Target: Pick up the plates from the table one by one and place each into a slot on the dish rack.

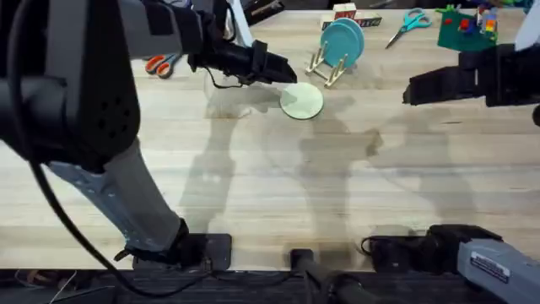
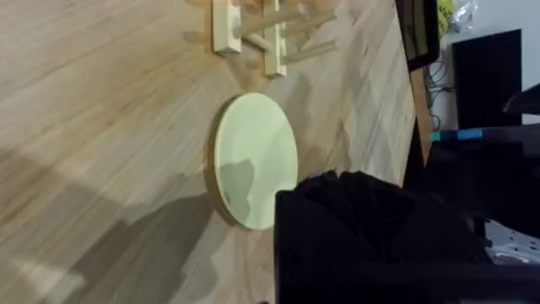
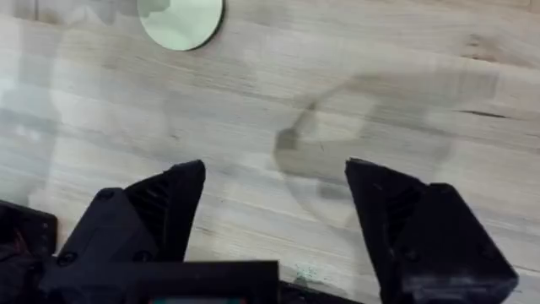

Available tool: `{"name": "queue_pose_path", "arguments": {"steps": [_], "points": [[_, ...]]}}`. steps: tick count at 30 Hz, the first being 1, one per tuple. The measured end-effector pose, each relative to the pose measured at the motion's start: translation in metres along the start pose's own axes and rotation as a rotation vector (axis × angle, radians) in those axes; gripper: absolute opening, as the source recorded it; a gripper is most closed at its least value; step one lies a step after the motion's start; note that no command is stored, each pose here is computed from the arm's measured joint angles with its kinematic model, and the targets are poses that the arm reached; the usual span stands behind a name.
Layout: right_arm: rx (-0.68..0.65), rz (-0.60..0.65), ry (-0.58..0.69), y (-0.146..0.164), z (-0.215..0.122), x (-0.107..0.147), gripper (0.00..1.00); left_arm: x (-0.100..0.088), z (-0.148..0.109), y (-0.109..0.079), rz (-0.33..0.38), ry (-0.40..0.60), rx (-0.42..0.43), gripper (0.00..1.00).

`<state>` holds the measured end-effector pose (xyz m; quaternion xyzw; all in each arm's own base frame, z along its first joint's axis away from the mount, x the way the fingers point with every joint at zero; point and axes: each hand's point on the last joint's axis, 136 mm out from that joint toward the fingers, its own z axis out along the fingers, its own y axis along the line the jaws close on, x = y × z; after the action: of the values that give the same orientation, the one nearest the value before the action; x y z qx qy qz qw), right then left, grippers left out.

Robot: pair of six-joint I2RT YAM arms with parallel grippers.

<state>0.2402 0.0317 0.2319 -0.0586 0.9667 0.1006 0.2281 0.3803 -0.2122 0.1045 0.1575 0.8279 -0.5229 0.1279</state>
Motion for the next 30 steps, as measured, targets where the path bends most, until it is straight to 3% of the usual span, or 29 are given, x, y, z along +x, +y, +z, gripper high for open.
{"name": "queue_pose_path", "arguments": {"steps": [13, 24, 30], "points": [[0.0, 0.0, 0.0, 0.0, 0.0, 0.0, 0.995, 0.015, 0.028, 0.033, -0.119, 0.047, -0.007, 0.038], [-0.001, 0.001, 0.003, 0.0, 0.0, 0.001, 0.996, 0.015, 0.029, 0.038, -0.124, 0.045, -0.019, 0.038], [-0.002, 0.002, 0.008, 0.0, 0.001, 0.002, 0.996, 0.019, 0.033, 0.051, -0.148, 0.057, -0.039, 0.038]]}}
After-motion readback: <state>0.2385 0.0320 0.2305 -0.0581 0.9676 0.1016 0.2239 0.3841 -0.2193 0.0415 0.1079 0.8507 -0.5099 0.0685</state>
